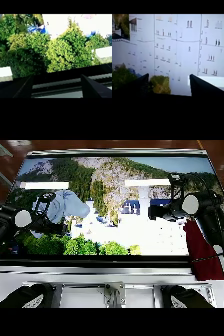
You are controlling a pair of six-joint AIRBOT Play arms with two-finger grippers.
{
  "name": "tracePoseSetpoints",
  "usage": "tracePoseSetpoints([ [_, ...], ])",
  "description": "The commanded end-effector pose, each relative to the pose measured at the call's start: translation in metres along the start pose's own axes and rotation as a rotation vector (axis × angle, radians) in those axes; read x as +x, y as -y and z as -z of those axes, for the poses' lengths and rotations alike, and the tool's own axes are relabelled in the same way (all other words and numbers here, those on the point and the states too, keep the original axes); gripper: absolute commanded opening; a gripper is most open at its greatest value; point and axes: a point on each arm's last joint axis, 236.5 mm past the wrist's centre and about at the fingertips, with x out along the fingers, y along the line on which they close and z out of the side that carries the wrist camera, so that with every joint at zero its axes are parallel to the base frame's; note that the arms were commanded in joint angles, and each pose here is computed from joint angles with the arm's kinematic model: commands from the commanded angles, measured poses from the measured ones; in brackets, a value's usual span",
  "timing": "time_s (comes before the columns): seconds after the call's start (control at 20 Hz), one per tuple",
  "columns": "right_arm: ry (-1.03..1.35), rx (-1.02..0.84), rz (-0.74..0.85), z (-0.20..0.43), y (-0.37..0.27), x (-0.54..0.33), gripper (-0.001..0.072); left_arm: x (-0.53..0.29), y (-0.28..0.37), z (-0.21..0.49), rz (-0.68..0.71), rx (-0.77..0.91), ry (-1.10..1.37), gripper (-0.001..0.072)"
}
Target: Fold the shirts.
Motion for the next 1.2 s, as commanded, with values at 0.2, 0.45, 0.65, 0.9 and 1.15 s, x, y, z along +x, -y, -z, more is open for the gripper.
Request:
tracePoseSetpoints([
  [0.2, 0.0, -0.001, -0.001, 0.0, -0.001, 0.0, 0.0636, 0.0, 0.0, 0.0, 0.0, -0.001, 0.001, 0.0699],
  [0.45, 0.015, -0.001, -0.004, -0.004, -0.001, 0.0, 0.0636, 0.0, 0.0, 0.0, 0.0, -0.001, 0.001, 0.0699],
  [0.65, 0.104, -0.001, -0.025, -0.025, -0.006, -0.002, 0.0635, 0.0, 0.0, 0.0, 0.0, -0.001, 0.001, 0.0699],
  [0.9, 0.128, -0.037, -0.028, -0.03, -0.007, -0.002, 0.0635, 0.002, 0.006, -0.039, 0.026, -0.003, 0.157, 0.0699],
  [1.15, 0.036, -0.07, -0.006, -0.008, -0.002, 0.0, 0.0635, 0.004, 0.017, -0.077, 0.076, -0.065, 0.292, 0.0699],
])
